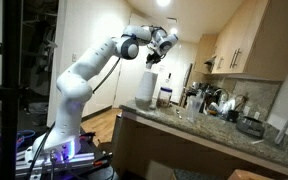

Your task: Move the bottle from the top of the container to the top of the paper towel roll

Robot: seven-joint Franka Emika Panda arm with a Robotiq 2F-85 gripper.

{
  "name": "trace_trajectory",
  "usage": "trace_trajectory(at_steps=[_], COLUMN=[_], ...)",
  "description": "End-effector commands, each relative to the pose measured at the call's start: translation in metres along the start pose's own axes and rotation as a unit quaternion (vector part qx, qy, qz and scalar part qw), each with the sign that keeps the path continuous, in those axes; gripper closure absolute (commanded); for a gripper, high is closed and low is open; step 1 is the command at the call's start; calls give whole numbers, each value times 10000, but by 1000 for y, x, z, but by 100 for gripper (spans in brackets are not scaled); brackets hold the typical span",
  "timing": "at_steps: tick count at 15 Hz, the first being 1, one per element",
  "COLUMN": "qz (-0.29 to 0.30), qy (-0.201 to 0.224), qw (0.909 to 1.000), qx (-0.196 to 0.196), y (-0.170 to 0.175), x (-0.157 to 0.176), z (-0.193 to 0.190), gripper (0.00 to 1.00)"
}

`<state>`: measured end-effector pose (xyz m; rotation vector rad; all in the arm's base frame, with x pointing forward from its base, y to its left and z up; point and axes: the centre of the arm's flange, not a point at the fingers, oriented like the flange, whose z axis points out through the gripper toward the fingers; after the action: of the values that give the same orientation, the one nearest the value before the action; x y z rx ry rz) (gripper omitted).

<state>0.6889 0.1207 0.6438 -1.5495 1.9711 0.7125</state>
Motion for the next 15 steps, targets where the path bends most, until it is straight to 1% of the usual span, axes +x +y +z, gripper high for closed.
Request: trace_trajectory(at_steps=[1,2,7,9,12,15], qz=[-12,-11,-349,-475,-635,-824], qy=[-6,-1,-278,-375,-555,-536], qw=[10000,10000,9990,9981,9963,9949], qx=[1,-20,80,138,192,233], y=[0,0,-29,-36,-35,-27], x=[-2,-3,12,15,4,-9], z=[5,7,23,30,31,32], gripper=[50,75,75,75,75,75])
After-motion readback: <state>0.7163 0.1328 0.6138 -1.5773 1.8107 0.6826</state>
